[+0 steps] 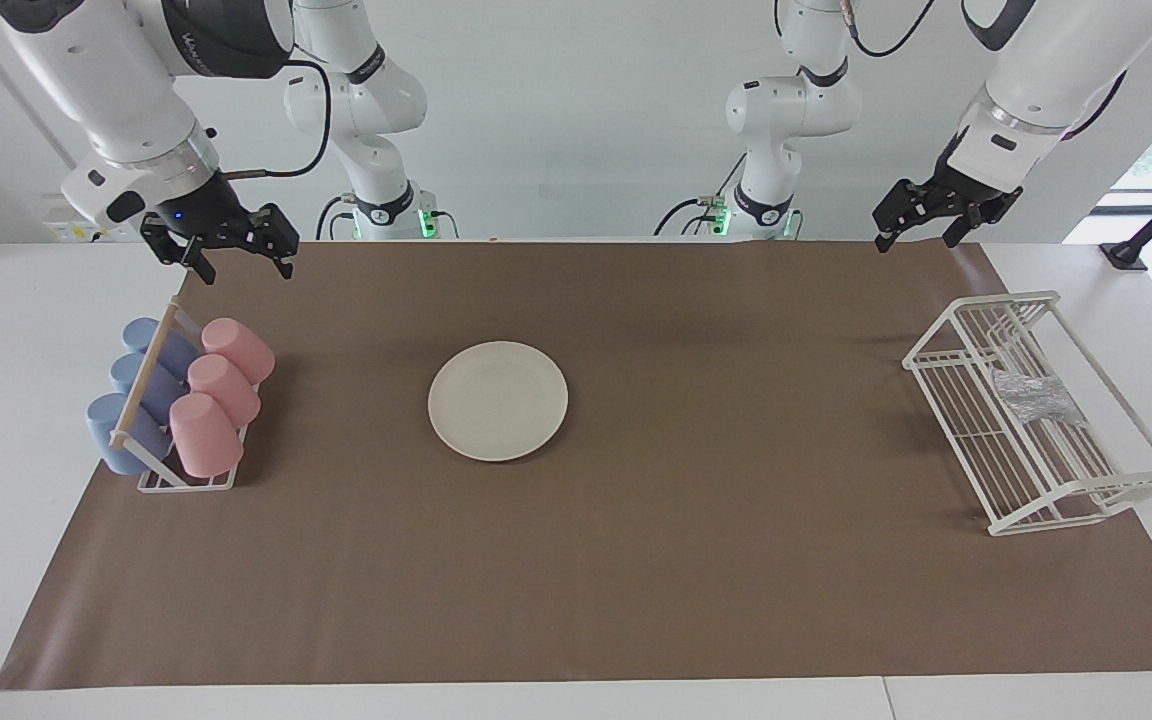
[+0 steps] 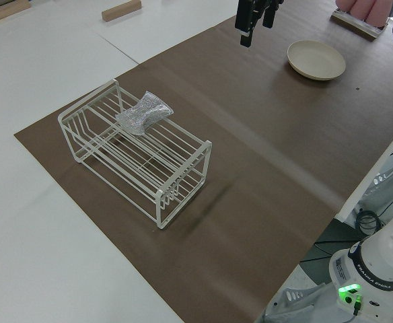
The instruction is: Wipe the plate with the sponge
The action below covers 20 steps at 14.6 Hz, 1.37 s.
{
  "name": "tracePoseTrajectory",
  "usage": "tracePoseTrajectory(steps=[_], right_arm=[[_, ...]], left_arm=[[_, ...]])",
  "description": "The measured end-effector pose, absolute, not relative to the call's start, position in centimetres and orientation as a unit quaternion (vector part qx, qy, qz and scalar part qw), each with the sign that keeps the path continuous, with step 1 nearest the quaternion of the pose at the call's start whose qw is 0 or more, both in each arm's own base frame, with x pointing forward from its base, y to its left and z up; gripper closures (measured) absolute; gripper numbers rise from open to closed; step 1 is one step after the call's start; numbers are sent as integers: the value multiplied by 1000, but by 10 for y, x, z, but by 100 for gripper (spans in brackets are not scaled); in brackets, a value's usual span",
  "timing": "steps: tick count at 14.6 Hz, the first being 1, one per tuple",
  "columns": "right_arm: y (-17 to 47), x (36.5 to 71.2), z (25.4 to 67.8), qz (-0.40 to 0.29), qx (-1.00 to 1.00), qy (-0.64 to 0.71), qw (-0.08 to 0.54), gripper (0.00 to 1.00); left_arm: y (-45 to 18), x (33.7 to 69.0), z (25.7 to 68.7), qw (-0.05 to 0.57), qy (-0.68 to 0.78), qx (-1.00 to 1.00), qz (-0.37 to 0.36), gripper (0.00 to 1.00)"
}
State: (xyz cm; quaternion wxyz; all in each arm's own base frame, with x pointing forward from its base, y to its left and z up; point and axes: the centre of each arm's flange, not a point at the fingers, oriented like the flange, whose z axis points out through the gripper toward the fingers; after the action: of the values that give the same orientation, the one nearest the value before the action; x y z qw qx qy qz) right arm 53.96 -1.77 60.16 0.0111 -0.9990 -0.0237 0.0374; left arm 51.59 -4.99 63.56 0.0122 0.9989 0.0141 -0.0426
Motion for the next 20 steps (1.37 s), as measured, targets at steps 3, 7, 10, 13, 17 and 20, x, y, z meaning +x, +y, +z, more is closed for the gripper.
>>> tracePoseTrajectory(steps=[3, 7, 10, 13, 17, 20], right_arm=[[-18, 540, 602, 37, -999, -24, 11, 0], [-18, 540, 602, 37, -999, -24, 11, 0], [-18, 540, 602, 37, -999, -24, 11, 0], [-18, 540, 602, 37, -999, -24, 11, 0], [-18, 540, 602, 37, -999, -24, 11, 0], [-18, 540, 601, 38, -999, -23, 11, 0]], left_arm=[[-50, 516, 636, 12, 14, 999, -42, 0], [-50, 520, 639, 14, 22, 999, -24, 0], [-46, 521, 637, 0, 35, 999, -24, 0], [-34, 526, 621, -70, 43, 996, -18, 0], [-23, 547, 562, -192, 18, 981, -13, 0], [-17, 569, 507, -285, 14, 959, -10, 0]])
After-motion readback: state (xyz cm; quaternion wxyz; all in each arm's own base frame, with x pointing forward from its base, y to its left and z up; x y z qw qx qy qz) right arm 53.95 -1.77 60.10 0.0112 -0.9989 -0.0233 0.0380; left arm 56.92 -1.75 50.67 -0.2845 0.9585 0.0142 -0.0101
